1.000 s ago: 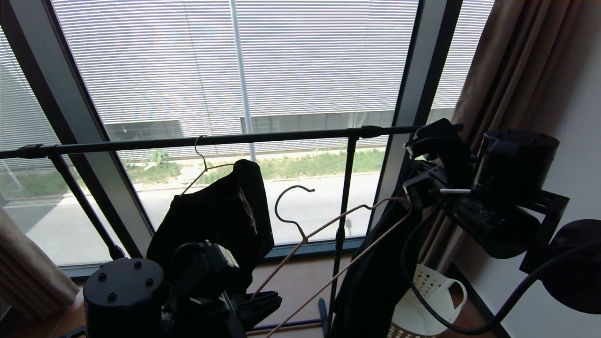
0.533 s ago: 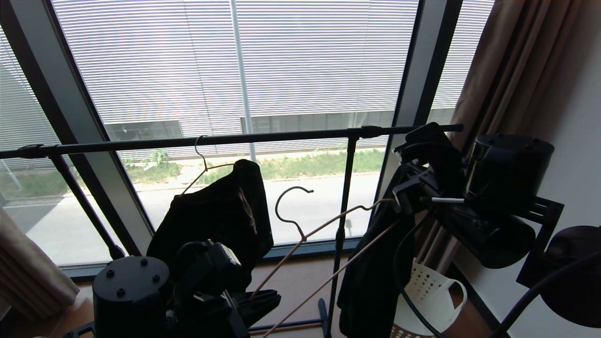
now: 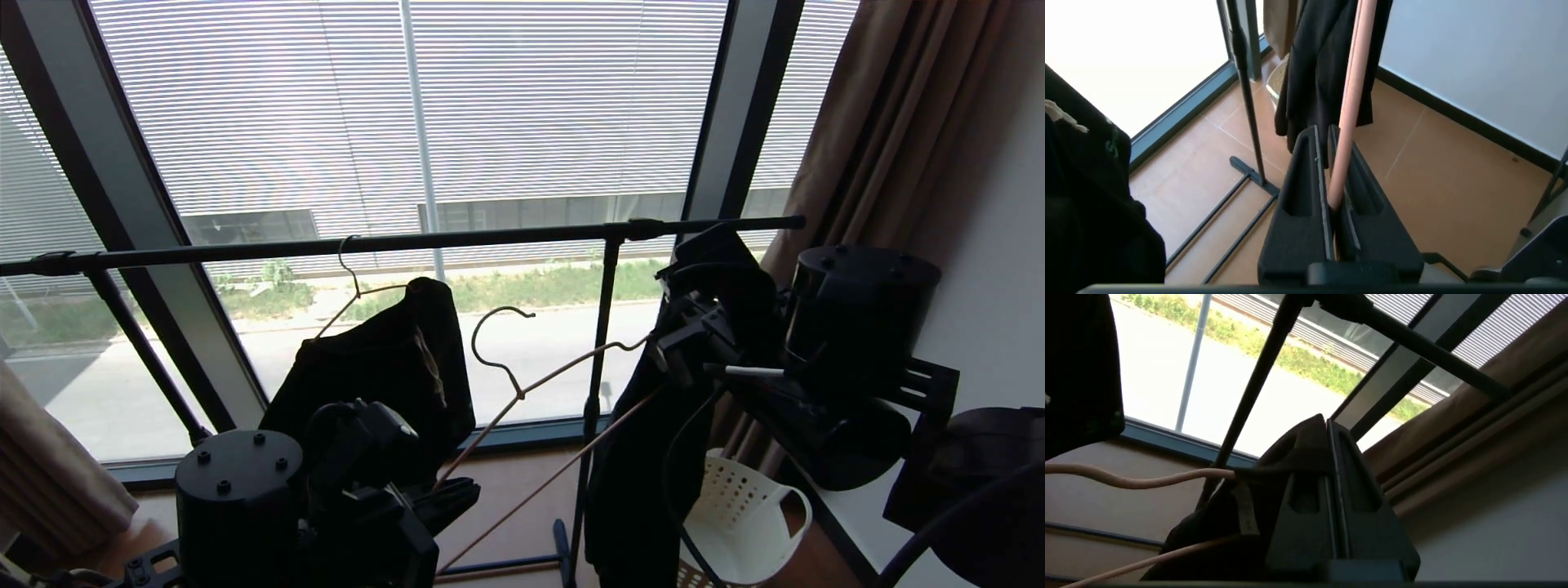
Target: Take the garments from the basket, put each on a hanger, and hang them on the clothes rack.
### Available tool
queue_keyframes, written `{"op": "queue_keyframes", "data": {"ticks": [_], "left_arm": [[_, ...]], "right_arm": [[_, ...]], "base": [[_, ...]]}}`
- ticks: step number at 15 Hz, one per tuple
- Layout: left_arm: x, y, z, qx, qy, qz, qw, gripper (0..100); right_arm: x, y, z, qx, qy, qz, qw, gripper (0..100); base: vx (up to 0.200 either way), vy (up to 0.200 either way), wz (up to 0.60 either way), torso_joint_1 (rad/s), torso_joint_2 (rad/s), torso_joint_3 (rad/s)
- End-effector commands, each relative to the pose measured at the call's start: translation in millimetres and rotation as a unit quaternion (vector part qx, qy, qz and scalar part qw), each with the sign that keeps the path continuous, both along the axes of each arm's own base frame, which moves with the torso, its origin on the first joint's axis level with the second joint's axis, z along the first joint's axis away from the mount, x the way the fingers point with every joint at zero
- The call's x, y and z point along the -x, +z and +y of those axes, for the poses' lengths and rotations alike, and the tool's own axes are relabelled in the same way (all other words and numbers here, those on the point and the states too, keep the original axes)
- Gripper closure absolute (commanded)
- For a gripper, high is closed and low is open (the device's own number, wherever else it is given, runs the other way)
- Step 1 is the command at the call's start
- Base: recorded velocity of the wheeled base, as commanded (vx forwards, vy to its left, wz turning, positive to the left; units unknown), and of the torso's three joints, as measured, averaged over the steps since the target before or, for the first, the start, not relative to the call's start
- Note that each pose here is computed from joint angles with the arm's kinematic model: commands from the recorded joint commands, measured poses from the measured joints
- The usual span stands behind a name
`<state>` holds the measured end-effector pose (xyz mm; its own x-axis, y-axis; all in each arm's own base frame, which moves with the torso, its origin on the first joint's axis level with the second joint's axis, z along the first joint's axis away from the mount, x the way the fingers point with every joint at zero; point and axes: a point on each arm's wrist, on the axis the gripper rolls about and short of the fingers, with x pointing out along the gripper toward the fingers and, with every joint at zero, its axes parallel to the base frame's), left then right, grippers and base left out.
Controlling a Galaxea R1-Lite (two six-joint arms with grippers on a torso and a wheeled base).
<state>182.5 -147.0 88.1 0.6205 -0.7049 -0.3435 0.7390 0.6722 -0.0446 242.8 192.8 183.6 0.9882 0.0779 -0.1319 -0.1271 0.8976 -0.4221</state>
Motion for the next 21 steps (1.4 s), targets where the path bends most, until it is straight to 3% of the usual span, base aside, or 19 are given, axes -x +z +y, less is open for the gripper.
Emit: {"op": "queue_keyframes", "data": {"ticks": [1, 4, 8, 11, 15, 20, 21], "left_arm": [[-1.2, -2.7, -1.4, -0.003, -0.001, 0.004, 1.0000, 100], [-3.3, -5.0, -1.1, -0.005, 0.003, 0.007, 1.0000, 100], [-5.6, -9.2, -2.3, -0.005, 0.005, 0.005, 1.0000, 100], [-6.3, -9.4, -1.5, -0.004, 0.007, 0.005, 1.0000, 100], [-6.9, -8.9, -0.5, -0.003, 0.010, 0.003, 0.9999, 100], [-6.5, -8.3, -0.2, -0.003, 0.010, 0.002, 0.9999, 100], [-6.2, -8.1, 0.0, -0.001, 0.010, 0.000, 1.0000, 100]], "right_arm": [[0.9, -3.9, 9.9, 0.001, 0.013, 0.002, 0.9999, 100], [10.9, 0.2, 24.5, -0.019, 0.040, -0.016, 0.9989, 100], [35.9, -0.2, 64.1, -0.075, 0.104, -0.008, 0.9917, 100], [48.8, -2.1, 84.0, -0.080, 0.136, -0.004, 0.9874, 100], [60.8, -3.5, 99.4, -0.083, 0.160, 0.002, 0.9836, 100], [61.4, -5.8, 98.7, -0.081, 0.151, 0.001, 0.9852, 100], [61.3, -5.3, 97.5, -0.081, 0.147, 0.000, 0.9858, 0]], "base": [[0.000, 0.000, 0.00, 0.000, 0.00, 0.000], [0.000, 0.000, 0.00, 0.000, 0.00, 0.000], [0.000, 0.000, 0.00, 0.000, 0.00, 0.000], [0.000, 0.000, 0.00, 0.000, 0.00, 0.000], [0.000, 0.000, 0.00, 0.000, 0.00, 0.000], [0.000, 0.000, 0.00, 0.000, 0.00, 0.000], [0.000, 0.000, 0.00, 0.000, 0.00, 0.000]]}}
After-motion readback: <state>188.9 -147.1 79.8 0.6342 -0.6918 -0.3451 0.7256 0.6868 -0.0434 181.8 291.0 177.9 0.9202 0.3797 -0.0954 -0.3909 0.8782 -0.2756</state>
